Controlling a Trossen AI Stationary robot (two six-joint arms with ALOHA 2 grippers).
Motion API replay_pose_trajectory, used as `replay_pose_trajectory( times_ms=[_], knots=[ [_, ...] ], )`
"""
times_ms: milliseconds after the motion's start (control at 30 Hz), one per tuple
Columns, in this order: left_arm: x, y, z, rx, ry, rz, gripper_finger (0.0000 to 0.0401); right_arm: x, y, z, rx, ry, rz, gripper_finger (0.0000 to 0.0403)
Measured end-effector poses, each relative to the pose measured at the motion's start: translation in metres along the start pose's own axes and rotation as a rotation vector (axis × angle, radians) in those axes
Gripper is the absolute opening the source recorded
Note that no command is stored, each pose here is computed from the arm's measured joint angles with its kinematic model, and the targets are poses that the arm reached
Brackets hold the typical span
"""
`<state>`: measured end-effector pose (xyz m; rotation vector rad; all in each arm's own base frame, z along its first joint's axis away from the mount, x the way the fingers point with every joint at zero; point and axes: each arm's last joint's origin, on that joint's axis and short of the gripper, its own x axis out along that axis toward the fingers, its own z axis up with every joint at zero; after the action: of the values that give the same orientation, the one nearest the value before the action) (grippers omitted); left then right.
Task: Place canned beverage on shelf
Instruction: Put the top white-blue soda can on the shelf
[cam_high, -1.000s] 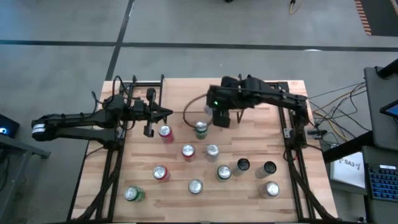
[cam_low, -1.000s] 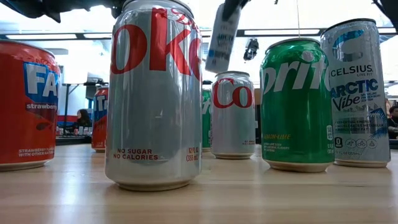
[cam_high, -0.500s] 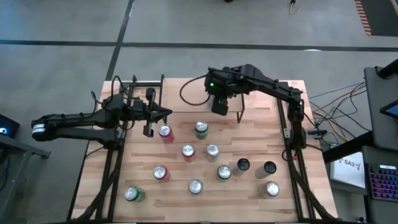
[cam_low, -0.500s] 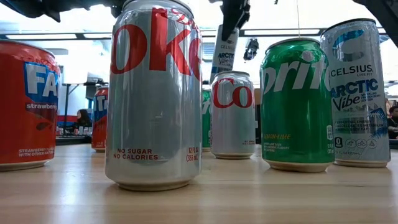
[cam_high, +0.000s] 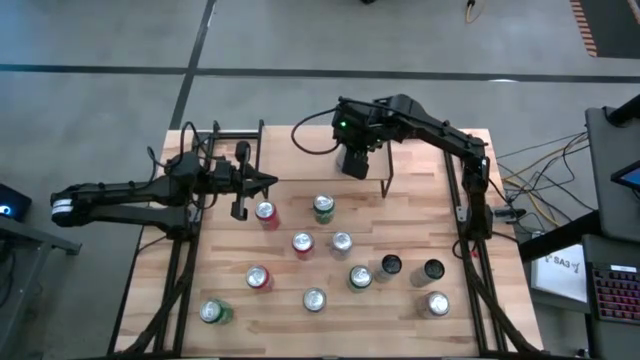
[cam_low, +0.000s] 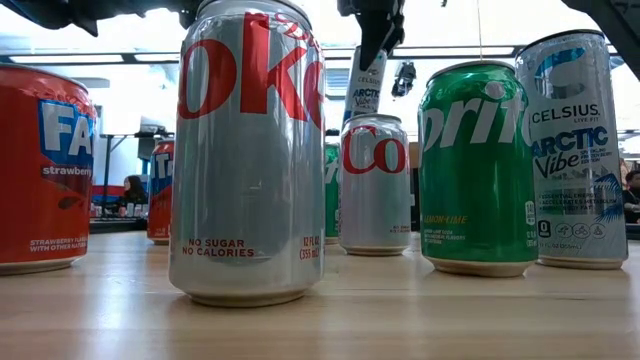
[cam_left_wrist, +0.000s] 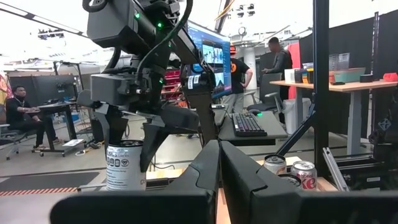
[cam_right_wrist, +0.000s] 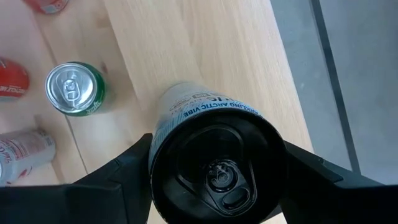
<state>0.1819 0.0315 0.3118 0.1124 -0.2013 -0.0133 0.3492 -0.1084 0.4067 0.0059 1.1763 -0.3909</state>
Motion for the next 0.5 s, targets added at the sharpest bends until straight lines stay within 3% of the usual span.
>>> replay_pose_trajectory(
  times_ms=[500],
  knots=[
    [0.0, 0.0, 0.0002, 0.009, -0.002, 0.0, 0.0, -0.0003, 0.0005, 0.0, -0.014, -0.001, 0.002, 0.0247]
  ],
)
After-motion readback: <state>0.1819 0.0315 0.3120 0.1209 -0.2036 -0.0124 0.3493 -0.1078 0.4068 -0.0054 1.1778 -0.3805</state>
